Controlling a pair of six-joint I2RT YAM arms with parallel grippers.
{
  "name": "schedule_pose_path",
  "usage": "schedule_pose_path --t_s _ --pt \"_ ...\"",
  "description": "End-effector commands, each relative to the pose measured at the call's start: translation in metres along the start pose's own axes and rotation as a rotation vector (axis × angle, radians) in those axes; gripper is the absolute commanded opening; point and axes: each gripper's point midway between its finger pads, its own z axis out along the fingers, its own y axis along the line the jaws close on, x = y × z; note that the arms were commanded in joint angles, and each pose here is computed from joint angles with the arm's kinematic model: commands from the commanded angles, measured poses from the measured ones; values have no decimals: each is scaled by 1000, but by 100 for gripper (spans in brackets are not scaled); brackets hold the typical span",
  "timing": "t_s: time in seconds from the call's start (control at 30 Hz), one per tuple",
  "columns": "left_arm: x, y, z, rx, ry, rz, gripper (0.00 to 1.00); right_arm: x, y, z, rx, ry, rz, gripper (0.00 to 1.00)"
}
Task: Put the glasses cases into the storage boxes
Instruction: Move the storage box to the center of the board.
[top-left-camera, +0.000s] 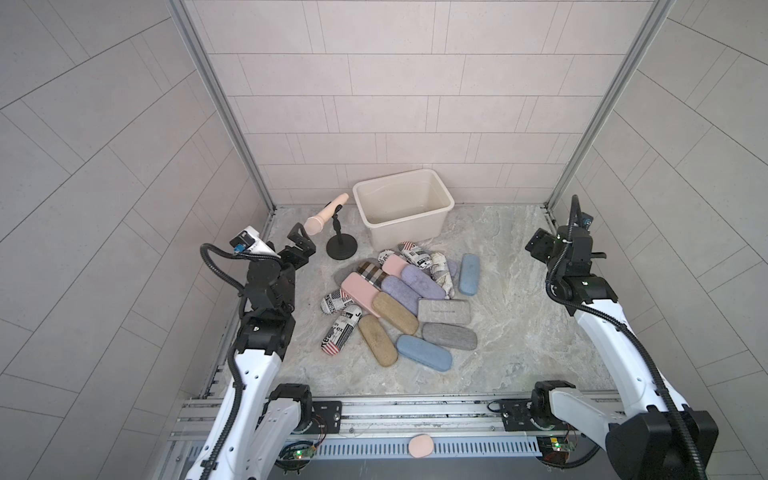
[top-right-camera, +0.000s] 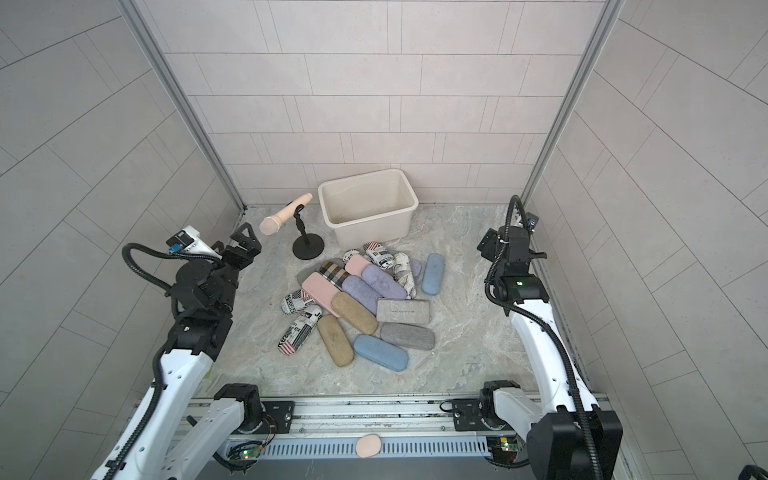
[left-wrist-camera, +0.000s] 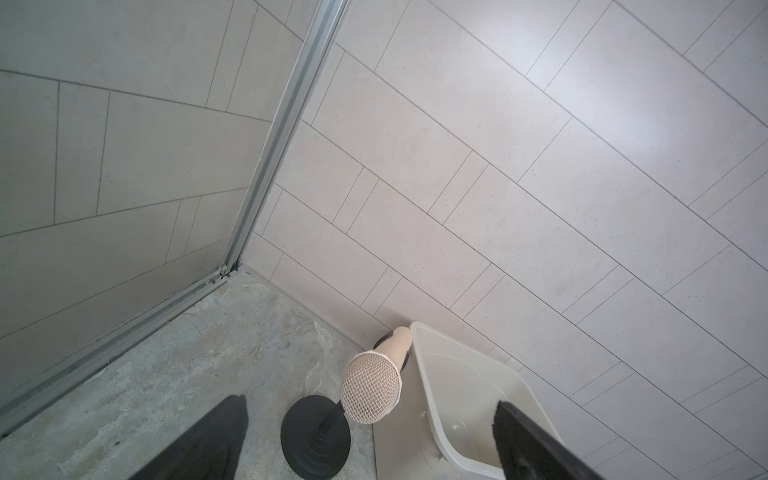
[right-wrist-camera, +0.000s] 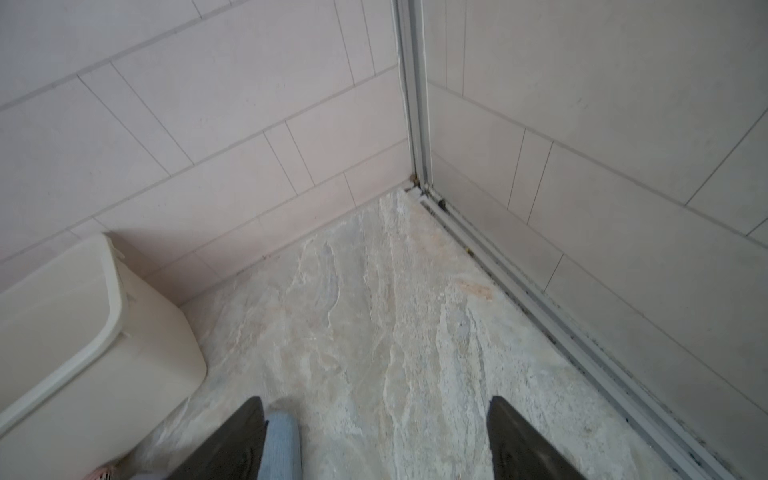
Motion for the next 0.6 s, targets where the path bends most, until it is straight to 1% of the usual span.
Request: schedule_pose_path --t_s 0.0,0.03,0.1,0.17,0.33,0.47,0.57 --pt "16 -19 10 56 149 -19 77 28 6 -2 -43 136 -18 81" --pt "18 -23 13 47 188 0 72 30 8 -3 -58 155 -37 80" --pt "27 -37 16 33 269 99 72 36 12 -6 -79 194 -76 77" --pt "35 -50 17 -1 307 199 72 39 15 -7 -100 209 -74 75" --pt "67 -80 29 -68 405 344 71 37 18 -17 -124 202 -68 74" --pt "90 -87 51 -154 417 370 70 37 17 -20 -128 193 -64 75" --pt "109 -90 76 -213 416 365 71 40 18 -19 -133 198 -68 77"
